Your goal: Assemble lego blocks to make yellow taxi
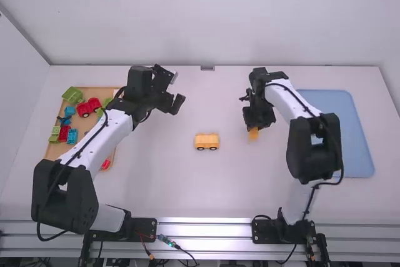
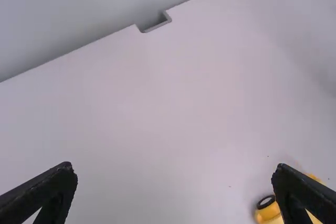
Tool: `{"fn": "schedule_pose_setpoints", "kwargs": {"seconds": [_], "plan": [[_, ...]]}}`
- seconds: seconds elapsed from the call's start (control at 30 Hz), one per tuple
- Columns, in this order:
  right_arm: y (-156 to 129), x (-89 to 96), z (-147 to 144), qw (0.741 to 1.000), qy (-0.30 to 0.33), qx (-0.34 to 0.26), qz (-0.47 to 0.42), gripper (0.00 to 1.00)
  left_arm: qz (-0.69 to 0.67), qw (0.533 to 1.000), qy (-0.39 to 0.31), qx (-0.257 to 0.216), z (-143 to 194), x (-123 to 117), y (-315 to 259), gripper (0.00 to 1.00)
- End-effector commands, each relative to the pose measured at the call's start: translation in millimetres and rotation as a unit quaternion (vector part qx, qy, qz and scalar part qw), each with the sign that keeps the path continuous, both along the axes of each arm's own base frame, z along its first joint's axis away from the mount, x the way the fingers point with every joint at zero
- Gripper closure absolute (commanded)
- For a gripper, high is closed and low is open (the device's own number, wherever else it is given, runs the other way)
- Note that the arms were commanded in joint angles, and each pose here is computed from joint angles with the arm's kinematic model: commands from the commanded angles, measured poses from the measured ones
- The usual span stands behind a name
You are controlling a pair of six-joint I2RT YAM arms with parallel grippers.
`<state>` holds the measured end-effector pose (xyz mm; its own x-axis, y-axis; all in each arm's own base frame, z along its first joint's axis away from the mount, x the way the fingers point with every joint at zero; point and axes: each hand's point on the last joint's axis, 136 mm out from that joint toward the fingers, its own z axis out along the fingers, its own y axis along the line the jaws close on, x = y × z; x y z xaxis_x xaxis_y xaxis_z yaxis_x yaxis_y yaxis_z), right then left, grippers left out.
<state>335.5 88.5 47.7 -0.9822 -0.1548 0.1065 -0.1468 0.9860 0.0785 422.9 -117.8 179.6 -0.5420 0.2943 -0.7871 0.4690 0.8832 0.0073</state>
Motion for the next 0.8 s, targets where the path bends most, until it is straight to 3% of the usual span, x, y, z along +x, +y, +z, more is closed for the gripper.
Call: {"fn": "schedule_pose_setpoints", "kwargs": {"seconds": [0.0, 0.1, 0.37, 0.77], "plan": [[1.1, 9.1, -8.7, 1.000, 0.009, -0.023, -0.007, 1.00, 0.015, 1.000, -0.010, -0.007, 12.2, 2.9, 1.8, 0.01], [10.3, 5.7, -28.8, 0.998, 0.052, -0.025, 0.012, 1.00, 0.015, 1.000, -0.003, -0.006, 7.5, 3.1, 1.6, 0.01], [17.5, 4.4, -52.7, 0.997, 0.076, -0.029, 0.013, 1.00, 0.014, 1.000, -0.003, -0.006, 3.4, 4.4, 1.3, 0.01], [21.3, 11.0, -60.0, 0.997, 0.066, -0.027, -0.009, 1.00, 0.015, 0.999, -0.032, -0.011, -7.9, 8.0, 1.2, 0.01]]}}
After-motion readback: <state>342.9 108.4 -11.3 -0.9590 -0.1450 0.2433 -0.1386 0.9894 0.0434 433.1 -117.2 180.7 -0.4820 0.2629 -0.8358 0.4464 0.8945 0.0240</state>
